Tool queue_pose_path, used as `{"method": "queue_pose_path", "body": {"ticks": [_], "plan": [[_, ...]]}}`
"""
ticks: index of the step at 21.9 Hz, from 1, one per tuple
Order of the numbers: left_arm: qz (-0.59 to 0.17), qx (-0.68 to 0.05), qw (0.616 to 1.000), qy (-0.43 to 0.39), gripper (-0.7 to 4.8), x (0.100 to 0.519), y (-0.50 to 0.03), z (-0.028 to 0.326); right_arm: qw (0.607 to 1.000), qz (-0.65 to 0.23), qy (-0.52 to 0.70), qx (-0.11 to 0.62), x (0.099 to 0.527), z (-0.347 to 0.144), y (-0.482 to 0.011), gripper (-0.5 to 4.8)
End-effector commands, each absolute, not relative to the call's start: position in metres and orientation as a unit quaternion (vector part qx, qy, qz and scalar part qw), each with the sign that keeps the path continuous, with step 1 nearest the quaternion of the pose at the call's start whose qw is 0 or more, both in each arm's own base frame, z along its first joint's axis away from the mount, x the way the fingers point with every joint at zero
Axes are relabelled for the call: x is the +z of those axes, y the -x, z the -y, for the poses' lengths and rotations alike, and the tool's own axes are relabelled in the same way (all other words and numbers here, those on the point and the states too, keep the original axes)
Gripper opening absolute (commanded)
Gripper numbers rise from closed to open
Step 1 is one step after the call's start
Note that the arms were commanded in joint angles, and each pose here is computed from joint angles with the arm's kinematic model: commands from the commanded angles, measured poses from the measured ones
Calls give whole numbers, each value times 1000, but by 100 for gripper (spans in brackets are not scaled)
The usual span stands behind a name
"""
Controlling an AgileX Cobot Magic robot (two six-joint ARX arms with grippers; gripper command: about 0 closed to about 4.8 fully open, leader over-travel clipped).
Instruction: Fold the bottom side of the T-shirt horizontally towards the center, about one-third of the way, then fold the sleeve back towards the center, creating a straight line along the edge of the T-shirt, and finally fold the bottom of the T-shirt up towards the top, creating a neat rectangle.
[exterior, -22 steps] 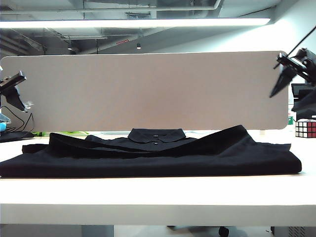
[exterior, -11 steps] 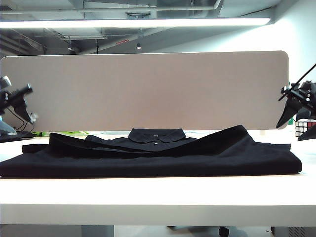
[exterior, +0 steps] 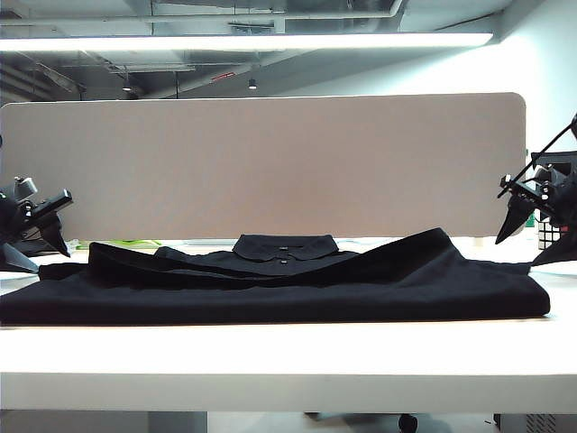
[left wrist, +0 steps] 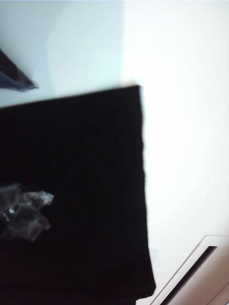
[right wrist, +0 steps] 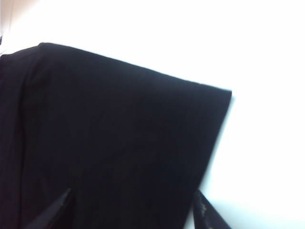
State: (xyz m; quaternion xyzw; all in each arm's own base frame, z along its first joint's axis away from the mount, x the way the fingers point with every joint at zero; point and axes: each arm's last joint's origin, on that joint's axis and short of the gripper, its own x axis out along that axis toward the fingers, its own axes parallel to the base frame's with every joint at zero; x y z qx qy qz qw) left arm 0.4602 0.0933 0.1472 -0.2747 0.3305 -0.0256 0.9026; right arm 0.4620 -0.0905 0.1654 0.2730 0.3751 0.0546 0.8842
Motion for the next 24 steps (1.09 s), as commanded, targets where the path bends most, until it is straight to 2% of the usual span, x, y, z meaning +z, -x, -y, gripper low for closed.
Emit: {"method": "queue_pose_path", "body": {"ticks": [1, 12, 24], "plan": [[-360, -28, 896, 258, 242, 141, -466, -93, 882, -383, -272, 42, 166, 93, -469, 333], [-370, -60, 890, 259, 241, 137, -472, -85, 868, -408, -280, 41, 147, 91, -475, 333], [-386, -98, 873, 281, 240, 122, -473, -78, 859, -413, -297, 58, 145, 89, -474, 328]]}}
